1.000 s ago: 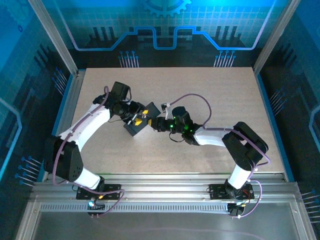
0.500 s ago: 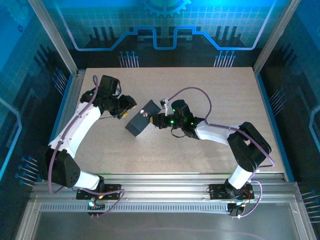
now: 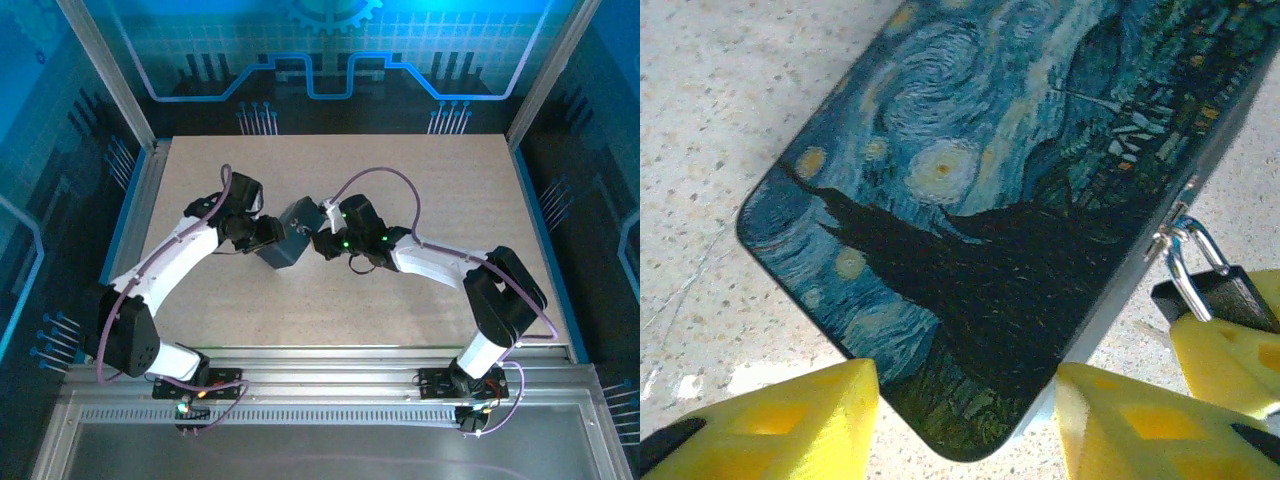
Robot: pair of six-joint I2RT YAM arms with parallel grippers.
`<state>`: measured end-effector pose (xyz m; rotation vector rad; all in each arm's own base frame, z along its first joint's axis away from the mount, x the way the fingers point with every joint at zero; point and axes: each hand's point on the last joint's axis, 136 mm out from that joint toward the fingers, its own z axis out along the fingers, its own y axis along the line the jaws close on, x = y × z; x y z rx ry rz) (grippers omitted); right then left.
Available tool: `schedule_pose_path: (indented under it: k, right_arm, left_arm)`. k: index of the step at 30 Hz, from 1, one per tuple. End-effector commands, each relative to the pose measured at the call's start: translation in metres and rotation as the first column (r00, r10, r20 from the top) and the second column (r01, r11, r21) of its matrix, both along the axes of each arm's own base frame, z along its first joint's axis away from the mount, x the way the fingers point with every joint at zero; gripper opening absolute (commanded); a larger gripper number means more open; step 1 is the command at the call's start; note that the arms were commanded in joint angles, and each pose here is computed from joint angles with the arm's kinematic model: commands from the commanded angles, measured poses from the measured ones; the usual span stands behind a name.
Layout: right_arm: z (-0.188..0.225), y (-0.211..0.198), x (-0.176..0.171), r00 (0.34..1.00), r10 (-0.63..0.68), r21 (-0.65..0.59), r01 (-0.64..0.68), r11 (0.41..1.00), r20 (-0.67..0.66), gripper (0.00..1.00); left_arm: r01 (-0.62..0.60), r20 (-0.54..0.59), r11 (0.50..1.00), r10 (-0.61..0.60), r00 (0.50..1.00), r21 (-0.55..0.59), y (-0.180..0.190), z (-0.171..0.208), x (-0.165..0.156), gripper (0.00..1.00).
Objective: Unlock a padlock with a key
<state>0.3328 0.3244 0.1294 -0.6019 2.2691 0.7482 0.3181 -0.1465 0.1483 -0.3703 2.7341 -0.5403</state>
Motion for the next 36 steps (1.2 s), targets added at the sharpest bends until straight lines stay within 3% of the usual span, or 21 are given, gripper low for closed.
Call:
schedule_pose_path:
  k: [1,4,12,21,26,30,36]
  right_arm:
    - [-0.015,-0.021,0.002,0.999,-0.021,-0.138,0.028,0.99,0.05,0.02]
    - [-0.025,-0.028,0.006,0.997,-0.031,-0.198,0.046,0.979,0.075,0.01]
    - [-0.05,-0.045,0.014,0.985,-0.093,-0.317,0.136,0.939,0.147,0.0]
    - [-0.086,-0.05,0.013,0.986,-0.144,-0.305,0.163,0.938,0.086,0.03]
    - [-0.097,-0.051,0.014,0.985,-0.155,-0.31,0.172,0.935,0.077,0.04]
    - [-0.103,-0.05,0.015,0.985,-0.159,-0.302,0.174,0.937,0.074,0.07]
    - [-0.104,-0.046,0.027,0.971,-0.213,-0.245,0.233,0.941,0.106,0.04]
  left_arm:
    - [0.083,0.025,0.996,-0.083,0.996,0.031,-0.015,-0.006,0.004,0.46]
    - [0.15,0.013,0.985,-0.152,0.988,0.082,-0.03,-0.015,0.001,0.43]
    - [0.12,-0.038,0.986,-0.116,0.992,0.112,-0.033,-0.04,0.004,0.38]
    - [0.073,0.014,0.994,-0.074,0.997,0.088,-0.037,-0.015,0.016,0.39]
    - [0.033,0.089,0.977,-0.053,0.995,0.21,-0.018,-0.005,0.034,0.39]
    - [0.012,0.097,0.938,-0.049,0.994,0.345,0.0,-0.019,0.045,0.39]
    - [-0.002,0.079,0.892,-0.038,0.996,0.452,0.015,-0.045,0.053,0.38]
